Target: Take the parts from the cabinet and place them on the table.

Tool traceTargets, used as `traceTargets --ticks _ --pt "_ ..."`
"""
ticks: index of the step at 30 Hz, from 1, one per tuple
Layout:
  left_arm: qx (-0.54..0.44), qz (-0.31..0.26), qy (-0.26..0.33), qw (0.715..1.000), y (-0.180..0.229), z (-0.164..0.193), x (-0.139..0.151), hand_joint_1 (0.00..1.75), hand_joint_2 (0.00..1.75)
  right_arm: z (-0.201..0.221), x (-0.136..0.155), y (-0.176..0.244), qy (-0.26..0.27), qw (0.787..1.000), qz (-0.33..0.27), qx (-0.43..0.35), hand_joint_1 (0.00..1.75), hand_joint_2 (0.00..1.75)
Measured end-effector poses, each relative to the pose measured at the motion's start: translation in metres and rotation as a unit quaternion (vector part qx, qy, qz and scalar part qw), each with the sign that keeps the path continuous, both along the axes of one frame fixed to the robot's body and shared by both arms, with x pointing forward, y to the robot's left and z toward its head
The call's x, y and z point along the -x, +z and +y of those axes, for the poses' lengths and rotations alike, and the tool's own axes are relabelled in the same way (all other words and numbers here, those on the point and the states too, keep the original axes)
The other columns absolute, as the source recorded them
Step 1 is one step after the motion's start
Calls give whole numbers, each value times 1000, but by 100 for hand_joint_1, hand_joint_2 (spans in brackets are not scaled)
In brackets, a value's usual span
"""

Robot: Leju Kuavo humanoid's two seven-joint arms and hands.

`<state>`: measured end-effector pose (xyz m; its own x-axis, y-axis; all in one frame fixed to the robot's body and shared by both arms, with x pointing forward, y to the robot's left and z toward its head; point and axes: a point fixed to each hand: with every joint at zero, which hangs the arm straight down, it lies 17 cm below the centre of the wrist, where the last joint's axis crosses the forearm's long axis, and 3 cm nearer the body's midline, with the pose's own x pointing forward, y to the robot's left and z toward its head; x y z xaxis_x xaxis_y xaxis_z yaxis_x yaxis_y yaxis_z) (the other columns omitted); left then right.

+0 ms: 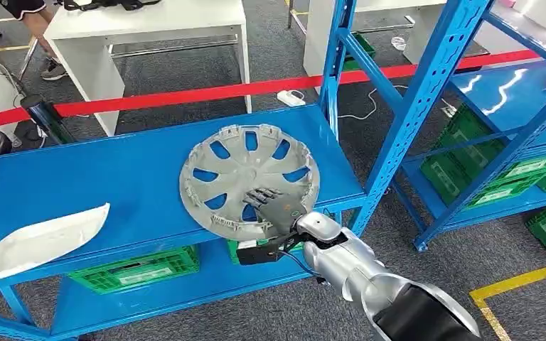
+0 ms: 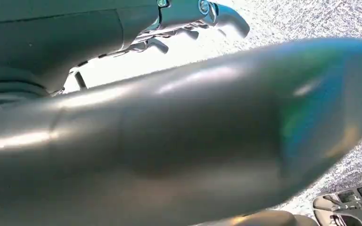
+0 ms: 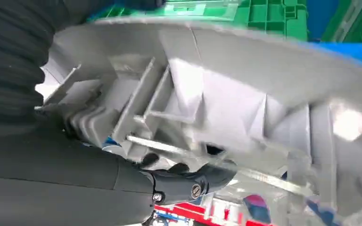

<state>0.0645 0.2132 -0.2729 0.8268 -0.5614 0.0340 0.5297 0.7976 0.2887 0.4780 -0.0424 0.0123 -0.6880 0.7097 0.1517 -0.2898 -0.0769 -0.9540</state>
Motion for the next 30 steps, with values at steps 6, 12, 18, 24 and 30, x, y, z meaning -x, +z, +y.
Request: traceTargets --ticks 6,12,18,24,30 --pt "4 -6 -2 1000 0 -2 -2 0 0 -9 -6 0 -6 1000 -2 12 175 175" --pt "8 -12 -5 1000 0 -3 -4 0 0 -18 -12 2 -11 1000 -7 19 175 175" --pt "3 -19 -1 1000 1 0 -6 0 0 -28 -14 0 -14 999 -11 26 175 175" --pt "-9 -22 3 1000 1 7 -6 0 0 -37 -18 0 -21 999 -18 29 175 175" --pt "-18 -29 7 999 1 12 -8 0 0 -48 -22 0 -29 999 -27 32 175 175"
